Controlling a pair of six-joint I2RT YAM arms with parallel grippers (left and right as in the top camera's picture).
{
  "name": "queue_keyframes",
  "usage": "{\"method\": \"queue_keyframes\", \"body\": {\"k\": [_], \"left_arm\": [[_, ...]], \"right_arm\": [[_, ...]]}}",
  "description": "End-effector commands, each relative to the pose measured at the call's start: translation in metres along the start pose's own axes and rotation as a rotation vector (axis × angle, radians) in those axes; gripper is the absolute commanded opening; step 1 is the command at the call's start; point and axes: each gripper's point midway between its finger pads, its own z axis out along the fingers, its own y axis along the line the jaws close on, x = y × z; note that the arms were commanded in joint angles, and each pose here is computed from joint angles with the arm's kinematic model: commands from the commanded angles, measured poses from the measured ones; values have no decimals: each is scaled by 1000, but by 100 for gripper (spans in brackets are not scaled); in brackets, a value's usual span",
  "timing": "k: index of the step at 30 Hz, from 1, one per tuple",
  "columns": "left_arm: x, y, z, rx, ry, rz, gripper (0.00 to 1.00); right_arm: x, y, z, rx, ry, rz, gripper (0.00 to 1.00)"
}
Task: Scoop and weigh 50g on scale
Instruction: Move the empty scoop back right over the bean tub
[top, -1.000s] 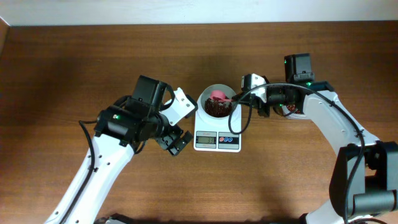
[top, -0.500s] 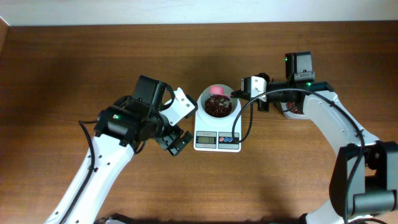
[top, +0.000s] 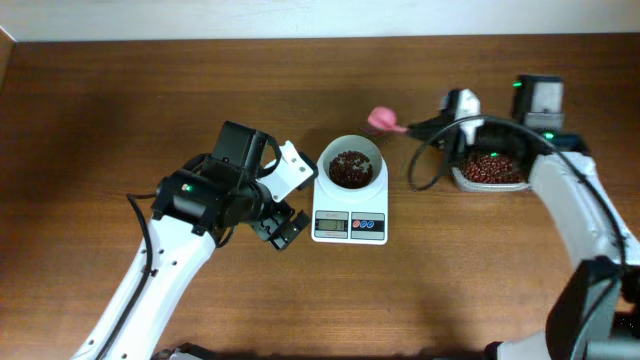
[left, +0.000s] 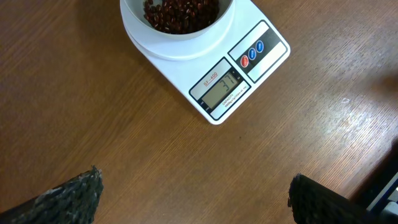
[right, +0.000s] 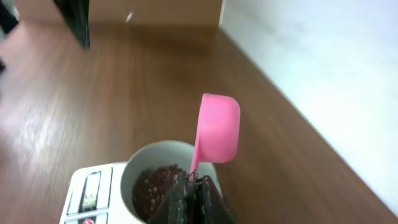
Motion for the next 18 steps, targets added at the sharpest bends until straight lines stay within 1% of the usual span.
{"method": "queue_keyframes", "body": {"k": [1, 7, 9, 11, 15, 18], "left_arm": [[-1, -5, -4, 10, -18, 0, 99], [-1, -5, -4, 10, -18, 0, 99], [-2, -5, -4, 10, -19, 0, 99], [-1, -5, -4, 10, -18, 0, 99], [-1, -5, -4, 10, -18, 0, 99], [-1, -5, -4, 10, -18, 0, 99]], "right_arm": [[-26, 0, -23, -19, -100, 143, 4], [-21, -7, -32, 4, -91, 400, 4], [-16, -11, -31, 32, -67, 476, 4], [-7, -18, -31, 81, -28, 543, 4], [24, -36, -36, 257, 80, 778, 4], [45, -43, -43, 361, 157, 846, 4]]}}
